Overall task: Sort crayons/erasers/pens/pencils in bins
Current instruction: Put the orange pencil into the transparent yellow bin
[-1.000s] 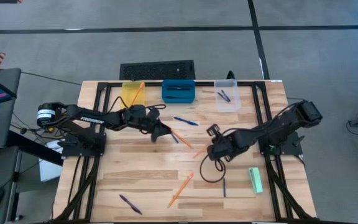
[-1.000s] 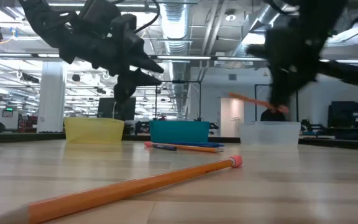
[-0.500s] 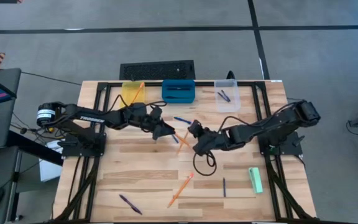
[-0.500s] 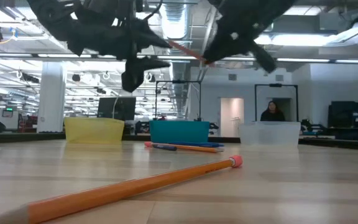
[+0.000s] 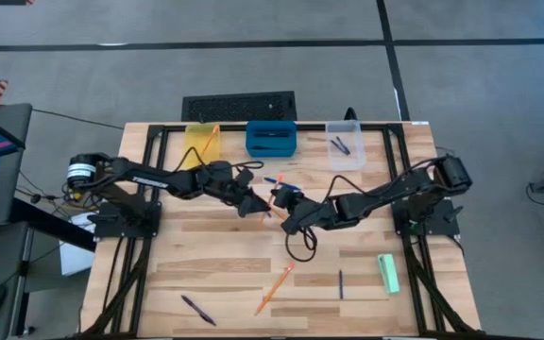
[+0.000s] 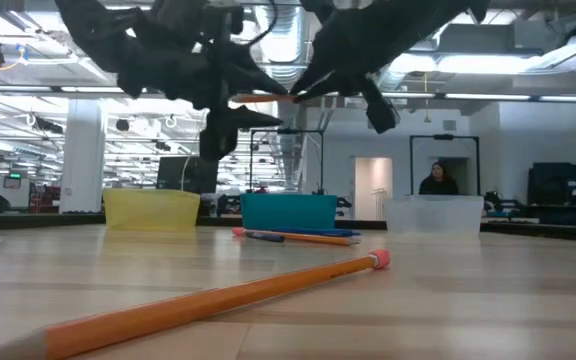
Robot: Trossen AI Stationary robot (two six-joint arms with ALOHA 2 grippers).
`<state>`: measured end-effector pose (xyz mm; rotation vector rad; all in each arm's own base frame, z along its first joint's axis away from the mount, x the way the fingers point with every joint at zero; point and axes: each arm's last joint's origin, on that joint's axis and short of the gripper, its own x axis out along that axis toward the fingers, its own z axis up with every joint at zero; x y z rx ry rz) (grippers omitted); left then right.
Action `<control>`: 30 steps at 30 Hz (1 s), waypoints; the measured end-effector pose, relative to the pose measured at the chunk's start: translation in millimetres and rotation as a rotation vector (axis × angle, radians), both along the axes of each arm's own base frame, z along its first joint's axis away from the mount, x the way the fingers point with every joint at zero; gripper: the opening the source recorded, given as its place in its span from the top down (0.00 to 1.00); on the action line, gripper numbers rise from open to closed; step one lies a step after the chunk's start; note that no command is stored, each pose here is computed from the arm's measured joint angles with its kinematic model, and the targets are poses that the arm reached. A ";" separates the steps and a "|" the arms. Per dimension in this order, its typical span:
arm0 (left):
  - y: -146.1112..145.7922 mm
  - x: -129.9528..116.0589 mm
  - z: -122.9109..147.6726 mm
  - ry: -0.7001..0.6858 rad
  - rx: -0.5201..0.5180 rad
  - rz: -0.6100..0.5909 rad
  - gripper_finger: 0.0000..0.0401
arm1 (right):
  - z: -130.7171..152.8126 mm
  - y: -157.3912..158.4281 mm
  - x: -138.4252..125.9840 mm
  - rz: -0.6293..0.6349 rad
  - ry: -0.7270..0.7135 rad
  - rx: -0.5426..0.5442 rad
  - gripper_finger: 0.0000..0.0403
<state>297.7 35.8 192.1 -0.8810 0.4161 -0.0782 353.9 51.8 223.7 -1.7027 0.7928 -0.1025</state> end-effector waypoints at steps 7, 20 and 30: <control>1.9 25.0 -1.2 -0.009 -0.006 -0.080 0.60 | 1.1 0.1 -0.1 0.001 -0.005 0.002 0.93; 8.6 24.6 -2.1 0.016 0.022 -0.141 0.65 | 0.0 7.5 -2.0 0.012 0.006 -0.003 0.92; 8.8 24.5 -0.5 -0.009 0.023 -0.190 0.87 | 0.3 6.1 -2.1 -0.011 0.001 -0.010 0.92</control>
